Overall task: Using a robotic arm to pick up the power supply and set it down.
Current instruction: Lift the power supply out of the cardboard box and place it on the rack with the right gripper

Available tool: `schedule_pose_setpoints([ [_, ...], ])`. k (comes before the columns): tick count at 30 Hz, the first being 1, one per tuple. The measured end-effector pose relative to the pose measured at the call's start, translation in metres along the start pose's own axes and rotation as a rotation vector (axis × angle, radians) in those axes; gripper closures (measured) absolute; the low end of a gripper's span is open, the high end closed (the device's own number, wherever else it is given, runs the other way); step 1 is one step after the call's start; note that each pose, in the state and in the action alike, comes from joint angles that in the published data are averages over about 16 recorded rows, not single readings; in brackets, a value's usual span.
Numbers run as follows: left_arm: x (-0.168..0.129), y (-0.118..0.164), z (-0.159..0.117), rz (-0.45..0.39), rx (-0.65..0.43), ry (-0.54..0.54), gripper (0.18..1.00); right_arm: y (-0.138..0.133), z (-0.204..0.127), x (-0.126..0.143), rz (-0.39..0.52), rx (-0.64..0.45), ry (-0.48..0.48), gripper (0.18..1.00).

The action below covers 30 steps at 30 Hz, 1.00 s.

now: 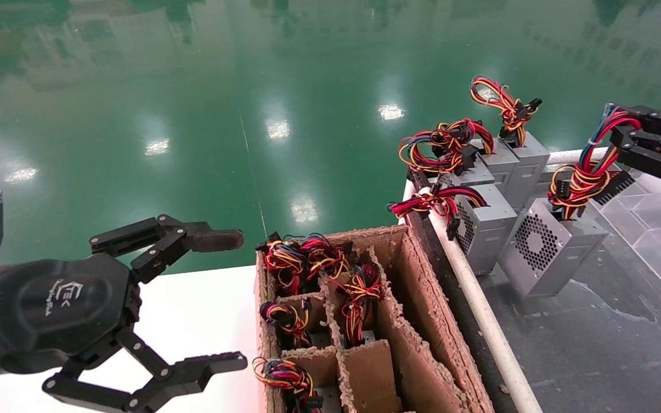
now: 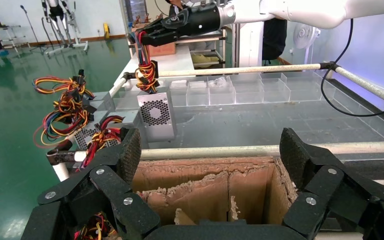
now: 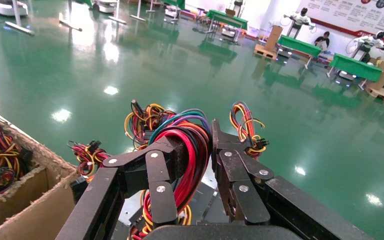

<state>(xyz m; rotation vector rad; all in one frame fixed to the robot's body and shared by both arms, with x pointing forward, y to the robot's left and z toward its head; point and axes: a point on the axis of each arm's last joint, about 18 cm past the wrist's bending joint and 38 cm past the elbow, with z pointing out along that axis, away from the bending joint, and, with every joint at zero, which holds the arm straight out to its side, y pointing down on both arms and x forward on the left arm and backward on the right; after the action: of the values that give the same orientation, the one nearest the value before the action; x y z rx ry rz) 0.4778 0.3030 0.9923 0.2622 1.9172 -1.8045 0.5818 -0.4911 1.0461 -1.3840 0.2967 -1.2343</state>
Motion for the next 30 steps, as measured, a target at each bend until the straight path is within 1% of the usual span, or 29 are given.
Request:
schedule_pose_setpoints([
  [6,0.000,0.000,0.000,0.000,0.000,0.000,0.183,0.001,0.014,0.001,-0.011,-0.009,-0.003,0.988],
  [17,0.000,0.000,0.000,0.000,0.000,0.000,0.183,0.001,0.051,0.000,-0.020,-0.016,-0.005,0.988],
  [30,0.000,0.000,0.000,0.000,0.000,0.000,0.183,0.005,0.089,-0.002,-0.051,-0.030,0.027,0.988],
])
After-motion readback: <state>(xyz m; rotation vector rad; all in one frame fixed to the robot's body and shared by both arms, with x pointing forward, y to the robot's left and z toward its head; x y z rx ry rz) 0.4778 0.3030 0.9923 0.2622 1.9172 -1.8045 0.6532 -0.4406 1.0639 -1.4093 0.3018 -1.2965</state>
